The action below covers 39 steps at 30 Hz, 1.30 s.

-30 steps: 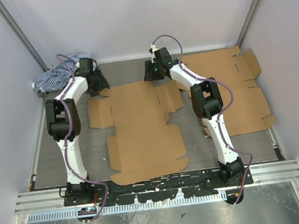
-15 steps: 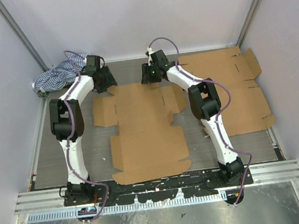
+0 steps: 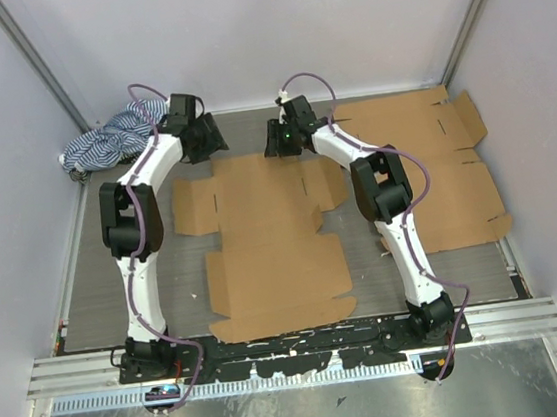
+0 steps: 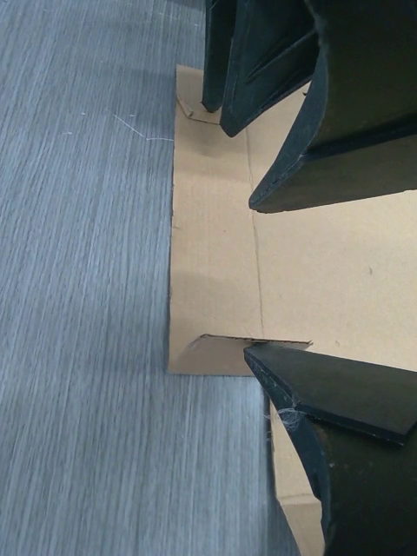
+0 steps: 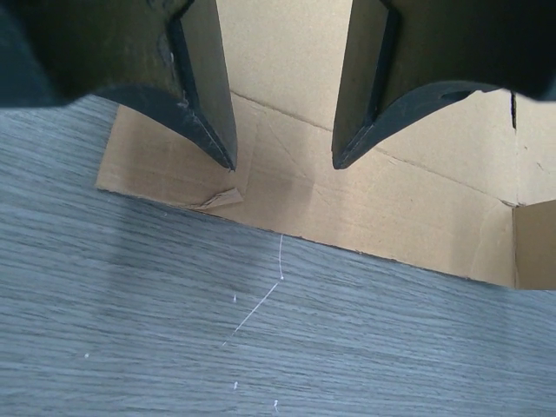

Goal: Fold the paper box

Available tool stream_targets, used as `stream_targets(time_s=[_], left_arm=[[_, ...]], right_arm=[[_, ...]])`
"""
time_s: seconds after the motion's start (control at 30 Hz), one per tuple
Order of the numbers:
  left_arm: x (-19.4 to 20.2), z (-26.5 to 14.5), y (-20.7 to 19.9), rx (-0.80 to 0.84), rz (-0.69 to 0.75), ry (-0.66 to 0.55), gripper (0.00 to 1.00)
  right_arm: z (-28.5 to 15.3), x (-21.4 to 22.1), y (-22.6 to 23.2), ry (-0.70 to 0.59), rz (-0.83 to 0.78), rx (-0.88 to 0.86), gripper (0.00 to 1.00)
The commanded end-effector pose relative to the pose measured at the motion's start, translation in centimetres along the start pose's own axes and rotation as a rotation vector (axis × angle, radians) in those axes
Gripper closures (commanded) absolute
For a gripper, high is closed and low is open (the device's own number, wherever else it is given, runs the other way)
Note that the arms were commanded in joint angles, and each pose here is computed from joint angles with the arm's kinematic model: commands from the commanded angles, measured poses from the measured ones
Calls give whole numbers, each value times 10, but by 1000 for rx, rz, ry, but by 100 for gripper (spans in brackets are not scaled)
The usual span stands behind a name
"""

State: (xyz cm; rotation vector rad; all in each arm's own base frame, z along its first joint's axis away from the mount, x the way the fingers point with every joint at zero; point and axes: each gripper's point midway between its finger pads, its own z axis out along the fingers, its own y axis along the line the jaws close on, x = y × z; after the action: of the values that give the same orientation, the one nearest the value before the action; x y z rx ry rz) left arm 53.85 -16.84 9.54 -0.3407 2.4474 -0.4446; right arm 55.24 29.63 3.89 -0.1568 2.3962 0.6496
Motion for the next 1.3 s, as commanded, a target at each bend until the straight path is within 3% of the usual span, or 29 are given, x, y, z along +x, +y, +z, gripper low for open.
stream_targets(time_s=[0.0, 0.2, 0.47, 0.7, 0.93, 1.27], left_arm=[[9, 12, -13, 21, 18, 31, 31], [24, 35, -15, 11, 8, 98, 31], [46, 50, 11, -102, 10, 176, 33], [25, 13, 19, -170, 61, 110, 33], [-3, -39, 24, -228, 87, 3, 32], [-6, -72, 37, -280, 109, -39, 31]], right_arm=[[-1, 19, -14, 42, 42, 39, 46], [-2, 28, -20, 58, 59, 54, 47], [-11, 22, -17, 47, 57, 57, 47], [-34, 1, -16, 0, 42, 114, 46], [-69, -32, -42, -75, 11, 336, 41], [-97, -44, -59, -103, -16, 472, 40]])
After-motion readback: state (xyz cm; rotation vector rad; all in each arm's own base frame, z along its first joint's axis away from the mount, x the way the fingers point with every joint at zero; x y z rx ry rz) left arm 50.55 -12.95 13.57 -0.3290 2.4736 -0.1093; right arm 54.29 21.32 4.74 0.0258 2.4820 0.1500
